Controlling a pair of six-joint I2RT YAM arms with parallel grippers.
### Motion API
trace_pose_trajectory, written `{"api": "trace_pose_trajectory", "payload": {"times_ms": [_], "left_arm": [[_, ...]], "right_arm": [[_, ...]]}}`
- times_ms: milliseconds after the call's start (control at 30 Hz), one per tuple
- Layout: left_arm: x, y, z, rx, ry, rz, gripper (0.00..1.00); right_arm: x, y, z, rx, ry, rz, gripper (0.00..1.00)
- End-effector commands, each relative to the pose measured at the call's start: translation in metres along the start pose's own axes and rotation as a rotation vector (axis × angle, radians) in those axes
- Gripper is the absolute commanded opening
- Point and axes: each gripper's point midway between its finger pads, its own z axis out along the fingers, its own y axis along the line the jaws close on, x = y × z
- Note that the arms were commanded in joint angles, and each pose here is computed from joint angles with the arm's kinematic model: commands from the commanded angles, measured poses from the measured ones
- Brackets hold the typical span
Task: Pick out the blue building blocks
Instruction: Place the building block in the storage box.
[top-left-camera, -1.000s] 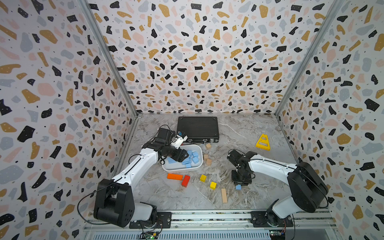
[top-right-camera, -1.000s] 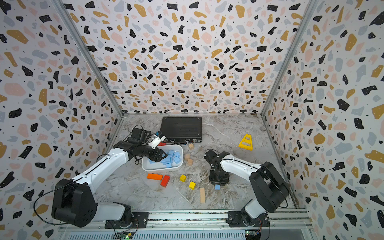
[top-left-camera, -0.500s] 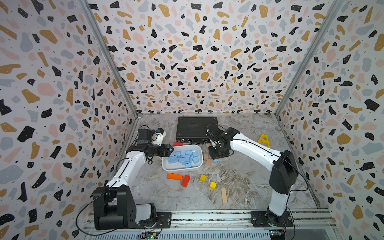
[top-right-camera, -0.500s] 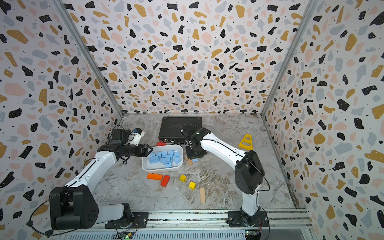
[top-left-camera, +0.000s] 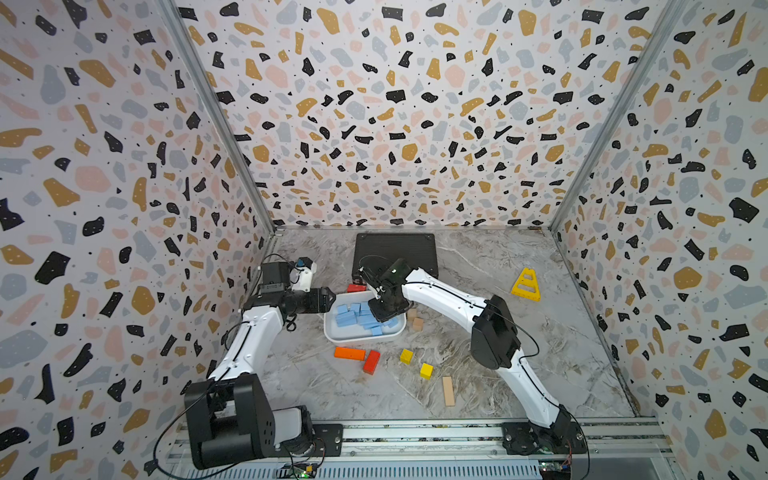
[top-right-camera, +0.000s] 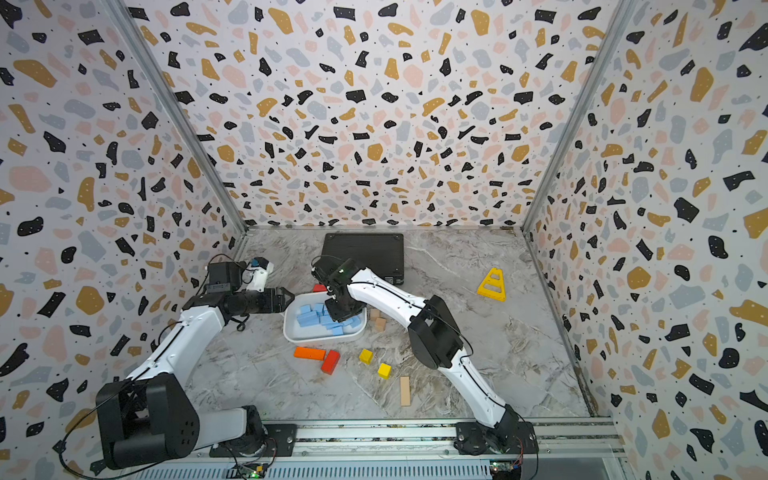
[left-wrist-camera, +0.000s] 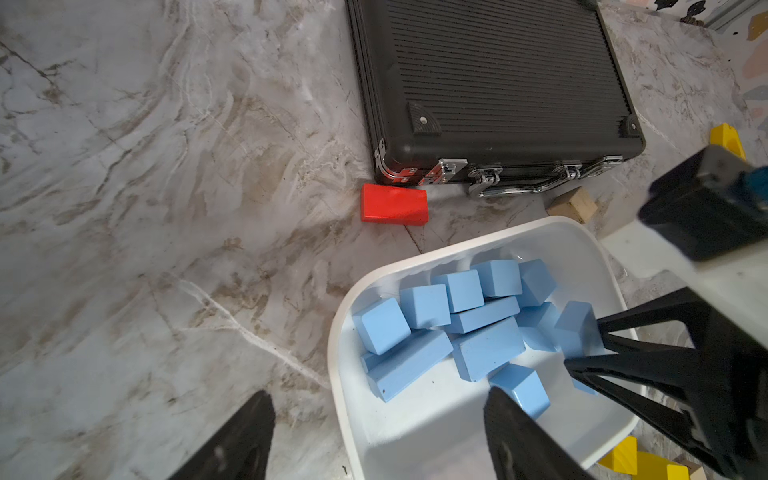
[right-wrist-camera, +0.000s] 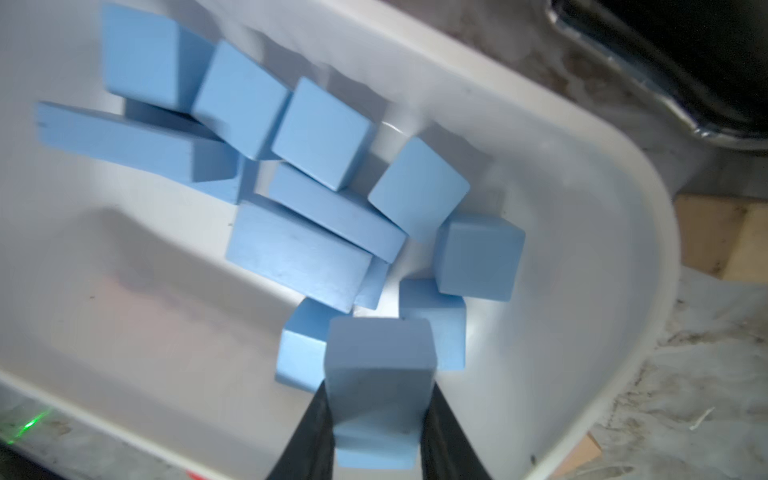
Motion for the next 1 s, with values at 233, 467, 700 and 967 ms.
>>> {"api": "trace_pose_trajectory", "payload": {"times_ms": [233, 467, 700, 967], "left_arm": [[-0.002, 0.001, 0.003, 0.015, -0.014, -0.024, 0.8], [0.0, 0.002, 0.005, 0.016, -0.008, -0.033, 0.8], [0.001, 0.003, 0.006, 0.012, -0.005, -0.04, 0.81], [0.011, 0.002, 0.018, 0.054, 0.028, -0.155, 0.84]], "right_arm": [[-0.002, -0.013, -0.014, 0.06, -0.008, 0.0, 0.35], [-0.006, -0.012, -0.022, 0.053, -0.031, 0.004, 0.5], [-0.016, -0.009, -0.052, 0.037, -0.1, 0.002, 0.57], [-0.02, -0.023, -0.1, 0.045, -0.211, 0.021, 0.62]]}}
